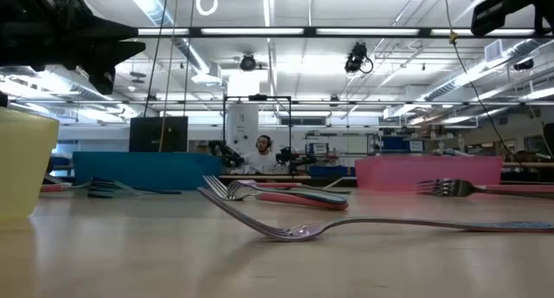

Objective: Sort silverware by color (type)

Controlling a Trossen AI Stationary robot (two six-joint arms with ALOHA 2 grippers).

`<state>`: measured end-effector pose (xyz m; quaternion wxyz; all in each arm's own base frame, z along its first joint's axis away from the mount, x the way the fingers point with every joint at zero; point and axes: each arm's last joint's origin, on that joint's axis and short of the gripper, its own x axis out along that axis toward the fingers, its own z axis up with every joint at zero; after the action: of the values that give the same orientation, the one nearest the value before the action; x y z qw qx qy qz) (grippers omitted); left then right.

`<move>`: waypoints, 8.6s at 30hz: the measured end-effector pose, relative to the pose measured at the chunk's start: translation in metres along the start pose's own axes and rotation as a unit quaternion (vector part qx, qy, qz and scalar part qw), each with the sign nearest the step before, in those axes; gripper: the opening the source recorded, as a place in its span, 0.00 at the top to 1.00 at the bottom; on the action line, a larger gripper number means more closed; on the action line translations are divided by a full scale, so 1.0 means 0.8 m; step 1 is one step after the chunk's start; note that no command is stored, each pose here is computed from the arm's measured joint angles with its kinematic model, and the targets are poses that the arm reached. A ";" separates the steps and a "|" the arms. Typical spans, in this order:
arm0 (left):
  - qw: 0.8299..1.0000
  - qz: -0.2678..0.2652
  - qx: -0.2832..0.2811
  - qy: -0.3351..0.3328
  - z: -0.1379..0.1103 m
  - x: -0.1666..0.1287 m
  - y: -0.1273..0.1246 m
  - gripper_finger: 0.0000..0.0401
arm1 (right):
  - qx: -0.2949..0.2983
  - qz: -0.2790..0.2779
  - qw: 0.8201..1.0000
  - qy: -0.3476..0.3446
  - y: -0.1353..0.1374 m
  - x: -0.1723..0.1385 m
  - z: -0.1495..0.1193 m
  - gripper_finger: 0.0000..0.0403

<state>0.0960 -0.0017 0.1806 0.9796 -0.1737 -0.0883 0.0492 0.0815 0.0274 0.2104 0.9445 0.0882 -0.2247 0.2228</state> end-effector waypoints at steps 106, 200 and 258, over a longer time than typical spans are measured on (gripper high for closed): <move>0.987 0.009 0.156 0.044 -0.010 0.000 0.004 0.71 | -0.069 -0.392 0.890 0.220 -0.022 0.061 0.077 0.75; 0.984 0.005 0.179 0.018 -0.004 0.000 0.002 0.71 | -0.021 -0.620 0.560 0.549 -0.195 0.044 0.047 0.97; 0.987 -0.001 0.161 -0.020 0.005 0.000 -0.001 0.71 | -0.024 -0.632 0.529 0.566 -0.259 0.042 0.039 0.91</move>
<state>0.0953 -0.0013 0.1844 0.9929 -0.0122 -0.0988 0.0648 0.1916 -0.1513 0.2397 0.7695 0.0397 0.4664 -0.4344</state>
